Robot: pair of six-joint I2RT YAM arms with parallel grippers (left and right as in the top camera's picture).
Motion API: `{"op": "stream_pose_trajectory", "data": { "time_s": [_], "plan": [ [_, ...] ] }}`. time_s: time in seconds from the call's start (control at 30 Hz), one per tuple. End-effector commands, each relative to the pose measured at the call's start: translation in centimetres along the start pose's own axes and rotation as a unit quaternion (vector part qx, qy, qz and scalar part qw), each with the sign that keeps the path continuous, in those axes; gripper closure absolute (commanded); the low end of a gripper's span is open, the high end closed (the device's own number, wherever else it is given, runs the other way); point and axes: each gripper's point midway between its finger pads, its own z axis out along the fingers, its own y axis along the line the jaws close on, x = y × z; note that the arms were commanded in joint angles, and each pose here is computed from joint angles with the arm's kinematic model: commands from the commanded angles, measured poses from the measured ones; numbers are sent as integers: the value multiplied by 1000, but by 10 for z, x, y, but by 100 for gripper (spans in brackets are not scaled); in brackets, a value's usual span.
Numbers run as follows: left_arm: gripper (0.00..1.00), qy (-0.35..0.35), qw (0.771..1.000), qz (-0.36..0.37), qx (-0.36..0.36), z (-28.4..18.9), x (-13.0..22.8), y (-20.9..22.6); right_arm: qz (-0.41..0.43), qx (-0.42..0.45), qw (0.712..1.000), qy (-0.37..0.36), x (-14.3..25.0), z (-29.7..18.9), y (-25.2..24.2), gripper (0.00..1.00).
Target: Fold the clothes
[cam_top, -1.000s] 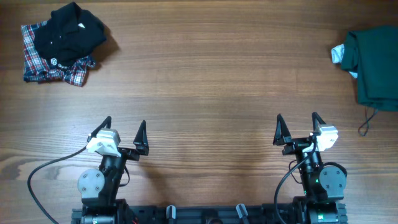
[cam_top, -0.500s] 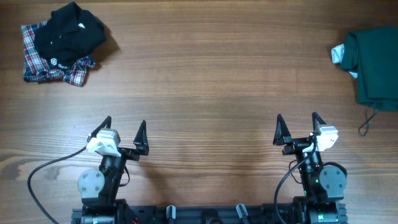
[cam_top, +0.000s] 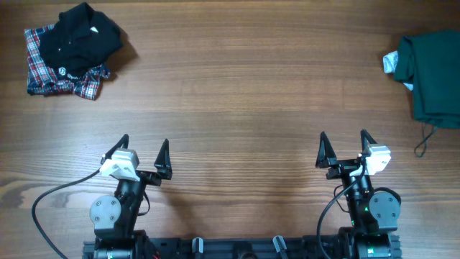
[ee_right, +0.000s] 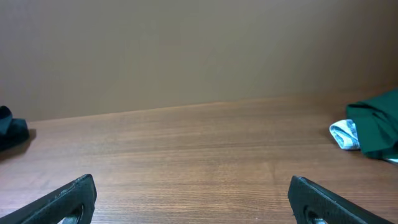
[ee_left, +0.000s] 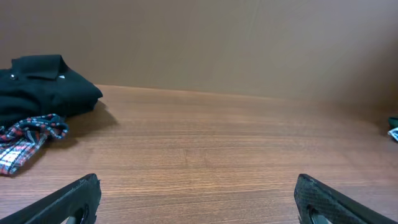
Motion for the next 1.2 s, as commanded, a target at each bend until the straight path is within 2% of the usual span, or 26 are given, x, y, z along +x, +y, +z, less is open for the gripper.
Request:
{"op": "stream_pose_trajectory", "data": {
  "time_s": [0.0, 0.5, 0.63, 0.77, 0.83, 0.93, 1.0, 1.17],
  "plan": [
    [0, 1, 1000, 4, -5, 0, 2, 2, -9, -3, 1000, -1, -1, 0, 0, 0],
    [0, 1, 1000, 4, -5, 0, 2, 2, -3, -3, 1000, -21, -10, 0, 1, 0],
    [0, 1, 1000, 4, -5, 0, 2, 2, 103, -22, 993, -50, -26, -1, 6, 0],
    [0, 1, 1000, 4, -5, 0, 2, 2, 250, -43, 964, -76, -42, -4, 9, 0],
    [0, 1, 1000, 4, -5, 0, 2, 2, 266, -50, 960, -77, -43, -4, 11, 0],
    [0, 1, 1000, 4, -5, 0, 2, 2, 222, -115, 964, -93, -59, -10, 33, 0],
    [0, 1, 1000, 4, -5, 0, 2, 2, 158, -187, 960, -136, -84, -24, 59, 1],
    [0, 1, 1000, 4, -5, 0, 2, 2, 76, -196, 958, -196, -125, -41, 69, 0]
  ]
}}
